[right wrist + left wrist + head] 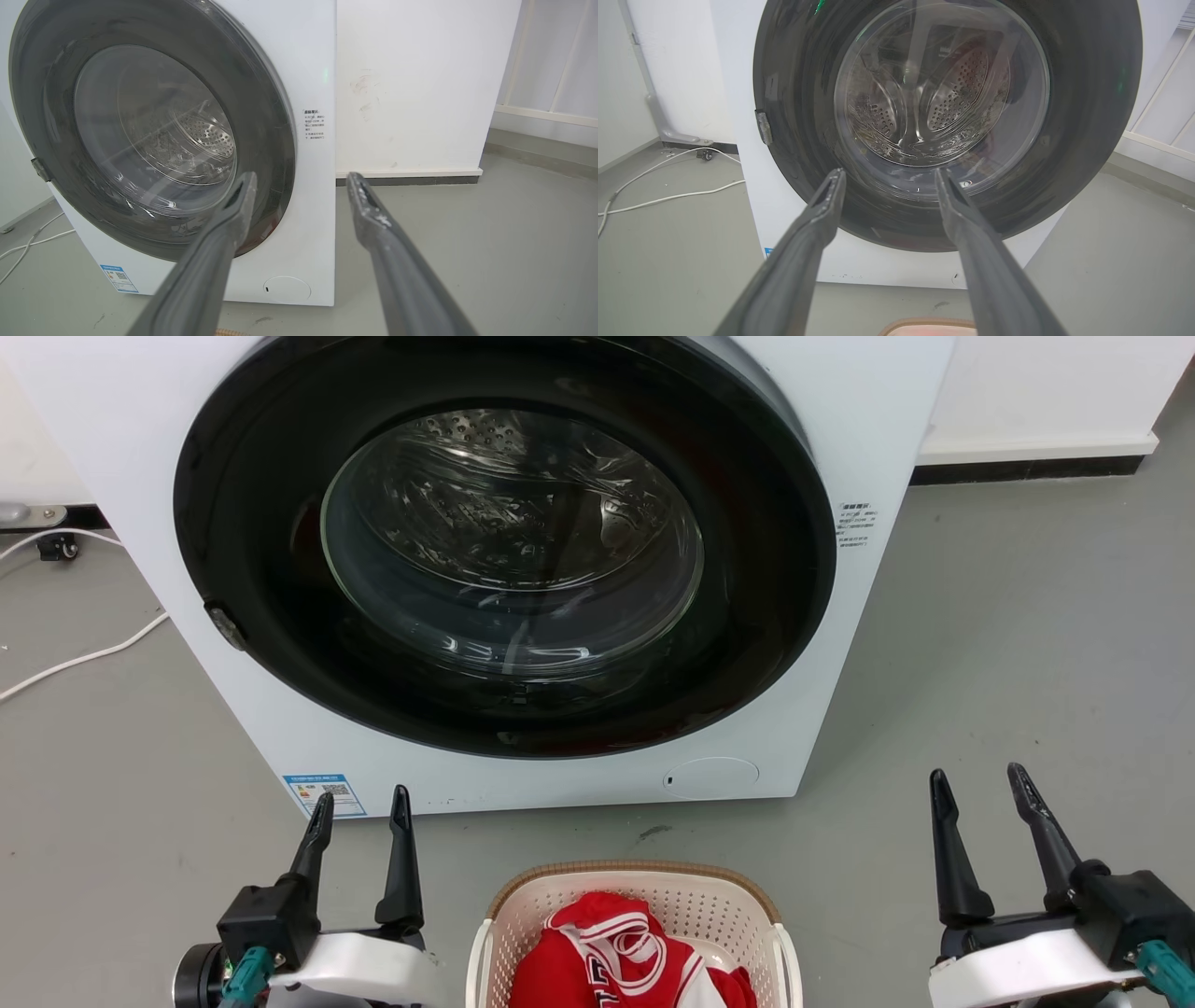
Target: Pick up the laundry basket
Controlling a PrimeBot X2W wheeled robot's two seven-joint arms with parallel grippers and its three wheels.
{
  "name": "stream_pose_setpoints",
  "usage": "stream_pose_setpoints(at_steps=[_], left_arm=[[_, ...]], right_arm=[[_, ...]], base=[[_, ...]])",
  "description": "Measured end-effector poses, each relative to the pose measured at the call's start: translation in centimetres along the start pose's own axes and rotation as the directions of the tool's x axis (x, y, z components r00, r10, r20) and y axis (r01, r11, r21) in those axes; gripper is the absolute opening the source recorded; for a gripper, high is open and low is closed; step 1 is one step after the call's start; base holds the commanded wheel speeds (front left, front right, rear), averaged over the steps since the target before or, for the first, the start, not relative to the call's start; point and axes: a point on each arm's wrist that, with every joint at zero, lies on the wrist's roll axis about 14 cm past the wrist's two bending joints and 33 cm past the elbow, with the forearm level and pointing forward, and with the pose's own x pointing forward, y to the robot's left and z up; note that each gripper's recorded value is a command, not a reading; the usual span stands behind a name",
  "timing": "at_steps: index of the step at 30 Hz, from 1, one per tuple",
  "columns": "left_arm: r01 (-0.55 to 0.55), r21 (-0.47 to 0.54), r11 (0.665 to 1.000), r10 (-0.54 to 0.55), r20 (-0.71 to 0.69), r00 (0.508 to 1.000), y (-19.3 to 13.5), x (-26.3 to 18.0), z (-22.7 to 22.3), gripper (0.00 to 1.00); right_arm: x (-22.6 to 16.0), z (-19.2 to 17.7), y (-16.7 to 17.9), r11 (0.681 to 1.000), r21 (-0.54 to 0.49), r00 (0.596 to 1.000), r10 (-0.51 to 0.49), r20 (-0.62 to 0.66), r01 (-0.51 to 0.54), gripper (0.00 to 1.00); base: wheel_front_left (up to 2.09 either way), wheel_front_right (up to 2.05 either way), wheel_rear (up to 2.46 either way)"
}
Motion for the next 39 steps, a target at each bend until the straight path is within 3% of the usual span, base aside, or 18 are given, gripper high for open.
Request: stream_pose_setpoints(at_steps=[19, 39], left_arm=[[0.02, 0.136, 0.99, -0.023, 0.019, 1.0, -0.41, -0.35, 0.06, 1.0], [0.01, 0.138, 0.99, -0.012, 0.015, 1.0, -0.02, -0.56, -0.07, 1.0]], right_arm=[[-0.31, -0.16, 0.54, 0.992, -0.118, 0.999, 0.034, 0.002, -0.033, 1.0], [-0.36, -0.35, 0.37, 0.995, -0.097, 1.0, 0.026, -0.001, -0.026, 1.0]], base=[[0.0, 0.0, 0.0], [0.0, 0.0, 0.0]])
